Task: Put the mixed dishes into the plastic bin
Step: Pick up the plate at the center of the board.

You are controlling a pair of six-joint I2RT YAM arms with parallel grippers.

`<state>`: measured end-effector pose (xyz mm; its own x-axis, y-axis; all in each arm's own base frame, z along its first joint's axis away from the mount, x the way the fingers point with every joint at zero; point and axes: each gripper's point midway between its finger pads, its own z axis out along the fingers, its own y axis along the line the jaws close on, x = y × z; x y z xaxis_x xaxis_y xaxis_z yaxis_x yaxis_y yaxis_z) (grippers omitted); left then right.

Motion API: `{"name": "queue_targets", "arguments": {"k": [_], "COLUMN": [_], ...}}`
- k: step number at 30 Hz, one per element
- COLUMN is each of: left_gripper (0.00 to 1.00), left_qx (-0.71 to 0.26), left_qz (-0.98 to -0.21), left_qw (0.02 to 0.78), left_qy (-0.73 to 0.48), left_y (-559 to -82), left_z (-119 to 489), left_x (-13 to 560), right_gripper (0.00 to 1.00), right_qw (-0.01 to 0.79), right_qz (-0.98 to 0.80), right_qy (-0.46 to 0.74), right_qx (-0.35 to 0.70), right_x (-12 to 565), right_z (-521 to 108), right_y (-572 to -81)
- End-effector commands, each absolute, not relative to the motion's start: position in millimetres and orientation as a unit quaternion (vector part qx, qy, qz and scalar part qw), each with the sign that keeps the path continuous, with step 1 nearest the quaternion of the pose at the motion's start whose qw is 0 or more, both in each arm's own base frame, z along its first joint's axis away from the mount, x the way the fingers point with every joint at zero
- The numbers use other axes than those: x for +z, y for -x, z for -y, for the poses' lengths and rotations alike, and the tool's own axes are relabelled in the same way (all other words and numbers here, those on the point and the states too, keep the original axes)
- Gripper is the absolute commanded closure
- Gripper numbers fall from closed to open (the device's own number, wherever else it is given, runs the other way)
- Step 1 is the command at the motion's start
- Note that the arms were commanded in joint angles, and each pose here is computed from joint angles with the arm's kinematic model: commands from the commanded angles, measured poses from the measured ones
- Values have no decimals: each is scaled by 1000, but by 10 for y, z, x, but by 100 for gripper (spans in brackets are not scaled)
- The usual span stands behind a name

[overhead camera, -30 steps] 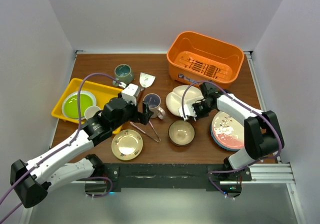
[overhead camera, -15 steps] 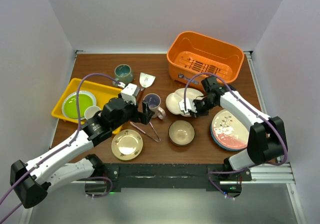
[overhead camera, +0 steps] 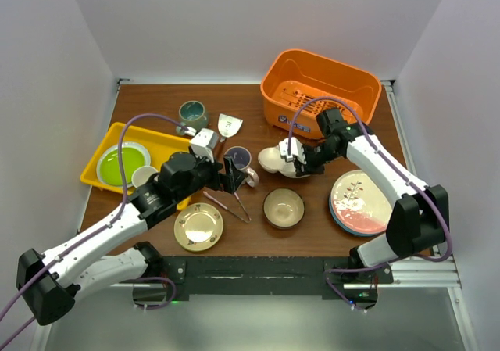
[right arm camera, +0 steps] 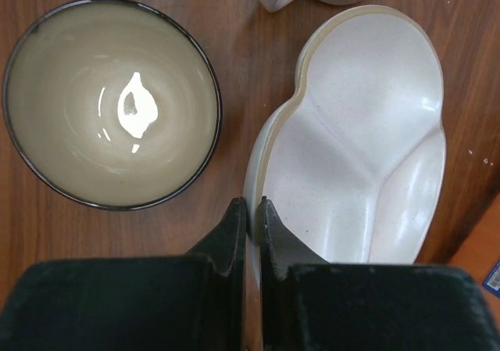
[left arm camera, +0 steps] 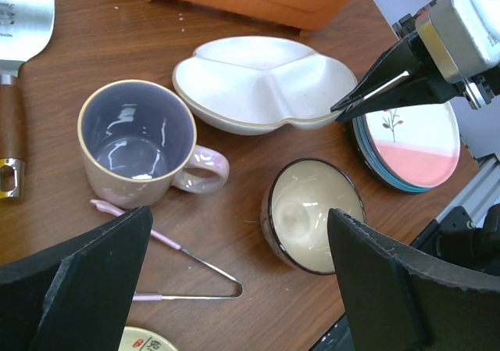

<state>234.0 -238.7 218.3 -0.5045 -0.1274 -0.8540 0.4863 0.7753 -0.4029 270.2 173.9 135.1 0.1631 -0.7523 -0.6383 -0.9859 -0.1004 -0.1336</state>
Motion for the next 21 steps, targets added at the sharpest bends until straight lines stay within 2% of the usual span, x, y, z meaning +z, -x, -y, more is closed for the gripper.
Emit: {"name": "queue_targets", "arguments": {"k": [1,6,15,18,21], "left_gripper": [0,0,0,0,0], "left_qx": [-348,-343,-359,-359,-325], "left_qz": [-789,-791,-787,-779,-747], "left_qw": [494,493,485,484,504], "left_qy": [-109,-113,-126,-171,-286], "left_y": [-2353,-2340,-2342,-2348,-2368], "left_z": [2498,2481,2591,2692,2775], "left_x": [2317,2284,2281,2325,2380], "right_gripper": [100,100,100,100,100], "right_qw": [345,328,343,344,340], "right_qz": [-582,-596,-593,-591,-594], "right_qy": [695,694,679,673,670], "right_qx": [242,236,265,281,286], "right_x": [1815,1648,1882,1945,1931], "right_z": [-1986,-1918,-1955,-1986,-1976], "right_y": [-2819,-2814,-2823,-2794,-2784]}}
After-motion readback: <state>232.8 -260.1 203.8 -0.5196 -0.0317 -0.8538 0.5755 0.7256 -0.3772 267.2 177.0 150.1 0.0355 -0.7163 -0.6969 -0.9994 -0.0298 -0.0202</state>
